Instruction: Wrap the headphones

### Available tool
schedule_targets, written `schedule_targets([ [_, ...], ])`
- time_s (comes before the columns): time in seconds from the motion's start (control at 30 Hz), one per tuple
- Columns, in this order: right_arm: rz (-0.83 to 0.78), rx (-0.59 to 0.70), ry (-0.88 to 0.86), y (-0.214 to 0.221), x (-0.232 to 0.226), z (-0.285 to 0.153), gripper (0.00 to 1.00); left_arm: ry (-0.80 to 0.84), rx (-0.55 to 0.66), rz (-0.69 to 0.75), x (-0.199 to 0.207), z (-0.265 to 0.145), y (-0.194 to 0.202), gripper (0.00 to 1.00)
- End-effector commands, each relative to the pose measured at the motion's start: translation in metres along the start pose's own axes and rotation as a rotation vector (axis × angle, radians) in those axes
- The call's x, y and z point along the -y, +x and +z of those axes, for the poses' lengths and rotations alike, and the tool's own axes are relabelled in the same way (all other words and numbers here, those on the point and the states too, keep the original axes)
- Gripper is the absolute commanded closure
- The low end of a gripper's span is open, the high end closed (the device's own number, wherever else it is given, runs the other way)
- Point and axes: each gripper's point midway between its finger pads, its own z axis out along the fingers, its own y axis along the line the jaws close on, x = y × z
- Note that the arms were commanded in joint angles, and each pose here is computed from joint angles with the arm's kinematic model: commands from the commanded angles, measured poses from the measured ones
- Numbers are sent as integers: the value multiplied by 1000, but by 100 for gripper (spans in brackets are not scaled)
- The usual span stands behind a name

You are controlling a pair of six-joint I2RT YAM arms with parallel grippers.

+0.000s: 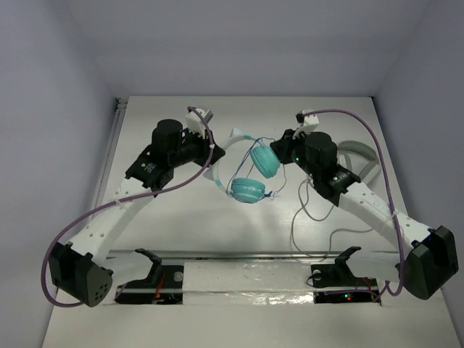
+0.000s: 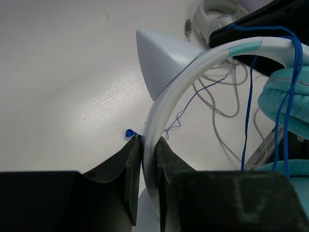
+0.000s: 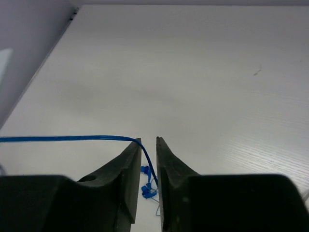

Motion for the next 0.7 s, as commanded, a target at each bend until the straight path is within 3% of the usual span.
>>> schedule_targets([
  [0.0, 96, 74, -217, -14, -32, -4, 75, 160, 261, 22, 49, -33, -89, 100],
  [0.1, 113, 73, -294, 0, -40, 0, 62, 176, 295, 8, 57, -39, -109, 100],
  [0.23, 126, 82, -294, 15, -36, 9, 59, 159, 325, -11, 60, -43, -132, 100],
  [0.3, 137, 69, -280, 30, -30, 15, 52, 177, 352, -5, 68, -51, -147, 100],
  [0.67, 190, 57, -329, 57, -32, 24, 40, 180, 421, -35, 81, -68, -193, 100],
])
